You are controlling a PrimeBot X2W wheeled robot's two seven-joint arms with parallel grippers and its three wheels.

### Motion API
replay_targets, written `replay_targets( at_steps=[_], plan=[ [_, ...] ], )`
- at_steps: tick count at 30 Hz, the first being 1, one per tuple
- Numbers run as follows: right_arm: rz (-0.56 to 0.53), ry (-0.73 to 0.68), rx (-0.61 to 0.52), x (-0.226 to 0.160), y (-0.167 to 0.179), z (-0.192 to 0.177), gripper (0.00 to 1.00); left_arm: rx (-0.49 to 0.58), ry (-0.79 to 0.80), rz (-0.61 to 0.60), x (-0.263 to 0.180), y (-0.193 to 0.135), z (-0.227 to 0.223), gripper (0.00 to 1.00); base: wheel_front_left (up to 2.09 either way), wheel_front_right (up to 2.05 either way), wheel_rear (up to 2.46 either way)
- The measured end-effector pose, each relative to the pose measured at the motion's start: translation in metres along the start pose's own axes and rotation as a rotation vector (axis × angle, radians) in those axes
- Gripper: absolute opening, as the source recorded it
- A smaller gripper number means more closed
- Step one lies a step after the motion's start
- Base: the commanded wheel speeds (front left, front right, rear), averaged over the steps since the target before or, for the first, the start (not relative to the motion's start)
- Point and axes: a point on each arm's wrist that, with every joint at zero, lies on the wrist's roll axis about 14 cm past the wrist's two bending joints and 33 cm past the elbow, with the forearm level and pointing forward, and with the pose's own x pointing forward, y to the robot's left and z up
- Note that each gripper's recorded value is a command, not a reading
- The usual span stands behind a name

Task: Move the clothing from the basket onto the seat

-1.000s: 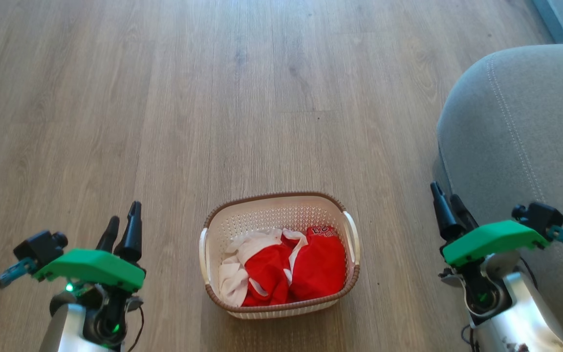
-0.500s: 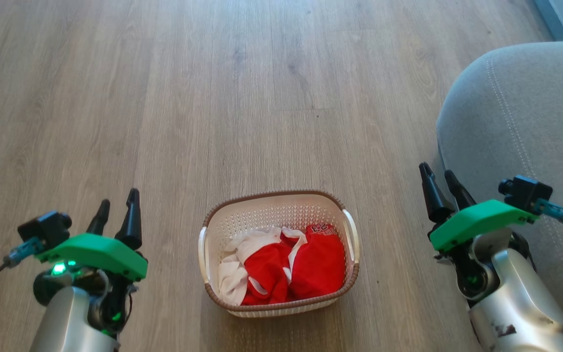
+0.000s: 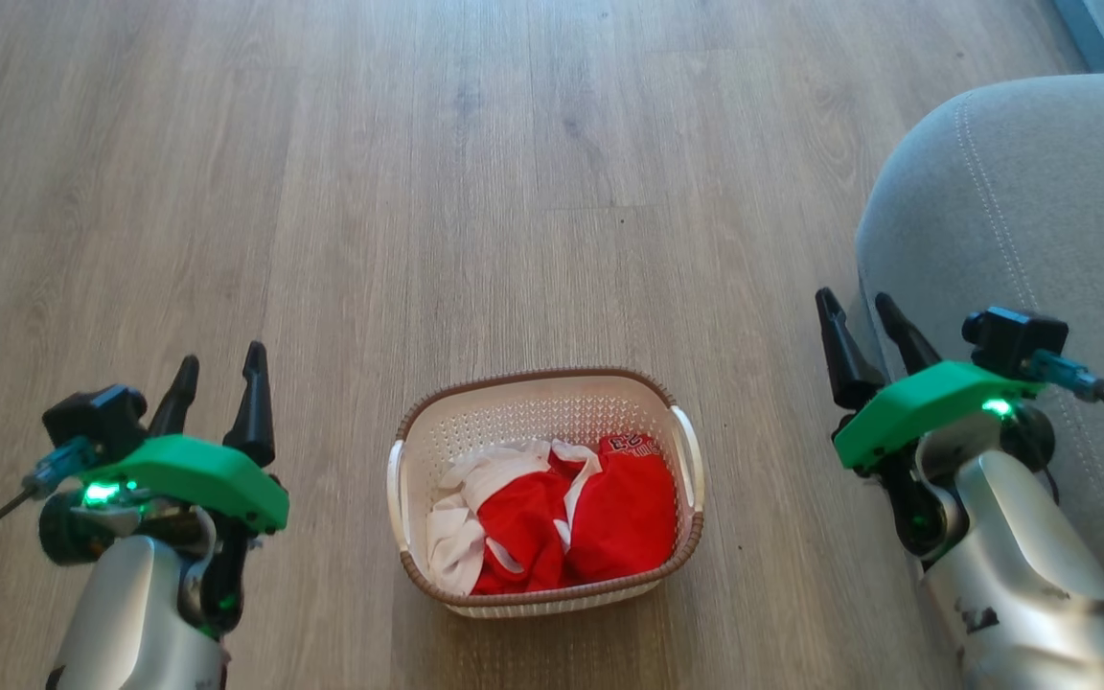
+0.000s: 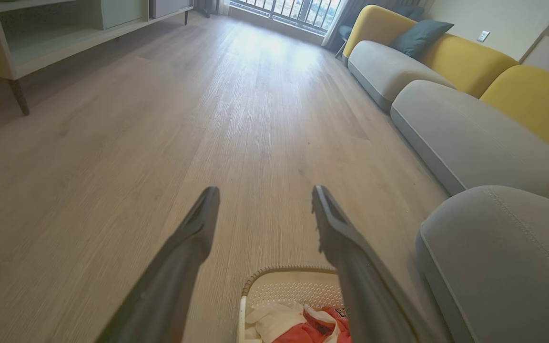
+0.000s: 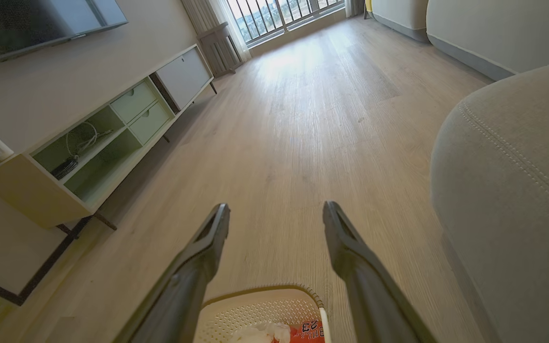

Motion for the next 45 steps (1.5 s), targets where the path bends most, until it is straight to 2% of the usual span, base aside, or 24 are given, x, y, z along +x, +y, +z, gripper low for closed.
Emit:
replay_targets(
  at_steps=[32, 45],
  plan=[
    [0.045, -0.08, -0.42, 0.017, 0.002, 0.032, 1.0, 0.32, -0.091, -0.023, 0.013, -0.001, 0.021, 1.0, 0.0, 0.0, 0.0],
    [0.037, -0.104, -0.43, 0.02, 0.001, 0.041, 1.0, 0.311, -0.081, -0.032, 0.014, -0.003, 0.018, 1.0, 0.0, 0.0, 0.0]
  ],
)
